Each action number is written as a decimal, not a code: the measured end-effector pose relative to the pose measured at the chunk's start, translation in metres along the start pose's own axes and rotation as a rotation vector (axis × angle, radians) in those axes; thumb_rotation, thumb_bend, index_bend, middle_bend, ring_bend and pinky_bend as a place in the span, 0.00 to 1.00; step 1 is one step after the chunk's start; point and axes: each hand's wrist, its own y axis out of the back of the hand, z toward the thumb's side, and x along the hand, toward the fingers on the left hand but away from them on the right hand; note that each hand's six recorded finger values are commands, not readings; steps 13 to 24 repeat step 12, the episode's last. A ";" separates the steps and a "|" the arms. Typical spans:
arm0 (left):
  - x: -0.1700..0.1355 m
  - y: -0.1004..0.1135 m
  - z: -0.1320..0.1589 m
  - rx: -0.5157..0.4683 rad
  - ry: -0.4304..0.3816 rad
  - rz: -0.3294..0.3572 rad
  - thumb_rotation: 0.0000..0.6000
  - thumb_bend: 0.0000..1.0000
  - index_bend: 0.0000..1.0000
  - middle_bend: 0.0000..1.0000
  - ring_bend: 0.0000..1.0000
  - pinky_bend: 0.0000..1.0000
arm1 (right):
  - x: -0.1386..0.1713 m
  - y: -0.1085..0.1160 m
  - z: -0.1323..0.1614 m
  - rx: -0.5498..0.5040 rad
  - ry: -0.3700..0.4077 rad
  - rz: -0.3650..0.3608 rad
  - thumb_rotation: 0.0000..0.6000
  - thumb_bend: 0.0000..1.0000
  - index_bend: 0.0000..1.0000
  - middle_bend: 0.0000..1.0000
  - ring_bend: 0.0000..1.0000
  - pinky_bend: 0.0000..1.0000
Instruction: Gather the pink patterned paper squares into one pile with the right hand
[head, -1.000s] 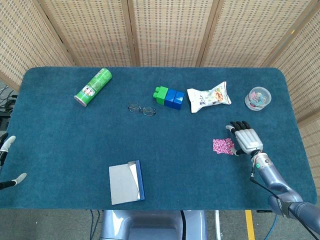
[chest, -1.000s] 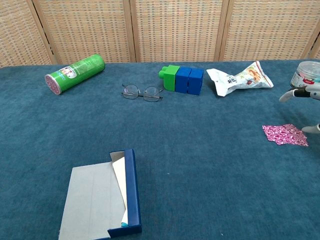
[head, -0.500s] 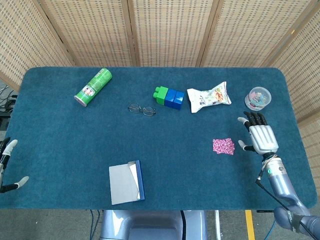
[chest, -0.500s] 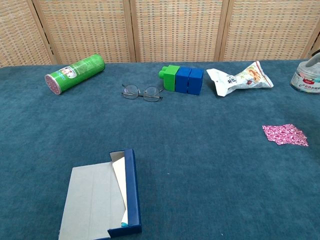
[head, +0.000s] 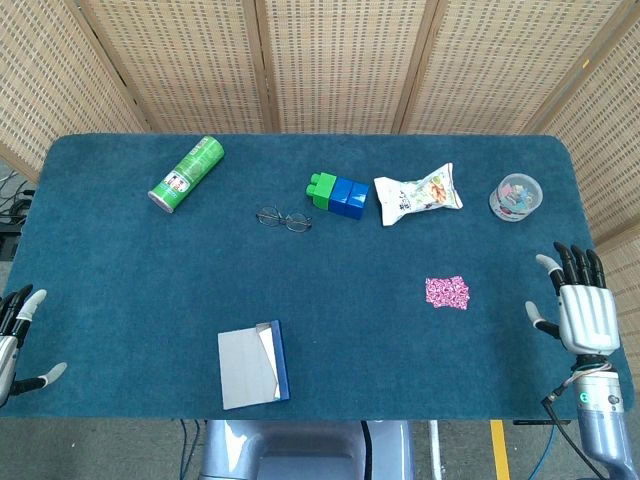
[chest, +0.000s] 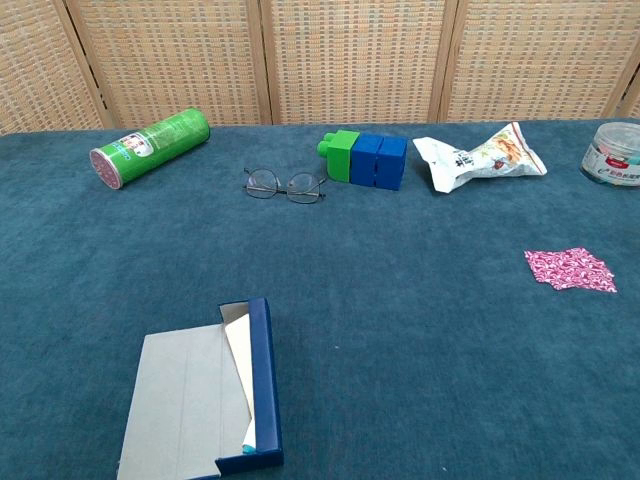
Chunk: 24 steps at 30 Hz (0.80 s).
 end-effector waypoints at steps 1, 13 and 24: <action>0.000 0.001 0.001 -0.002 -0.003 0.004 0.92 0.06 0.00 0.00 0.00 0.00 | 0.004 0.001 0.000 0.001 0.001 -0.001 1.00 0.34 0.22 0.10 0.00 0.00; -0.003 0.004 0.006 -0.007 -0.034 0.011 0.92 0.06 0.00 0.00 0.00 0.00 | 0.025 0.002 0.004 -0.018 0.038 0.028 1.00 0.34 0.22 0.11 0.00 0.00; -0.003 0.004 0.006 -0.007 -0.034 0.011 0.92 0.06 0.00 0.00 0.00 0.00 | 0.025 0.002 0.004 -0.018 0.038 0.028 1.00 0.34 0.22 0.11 0.00 0.00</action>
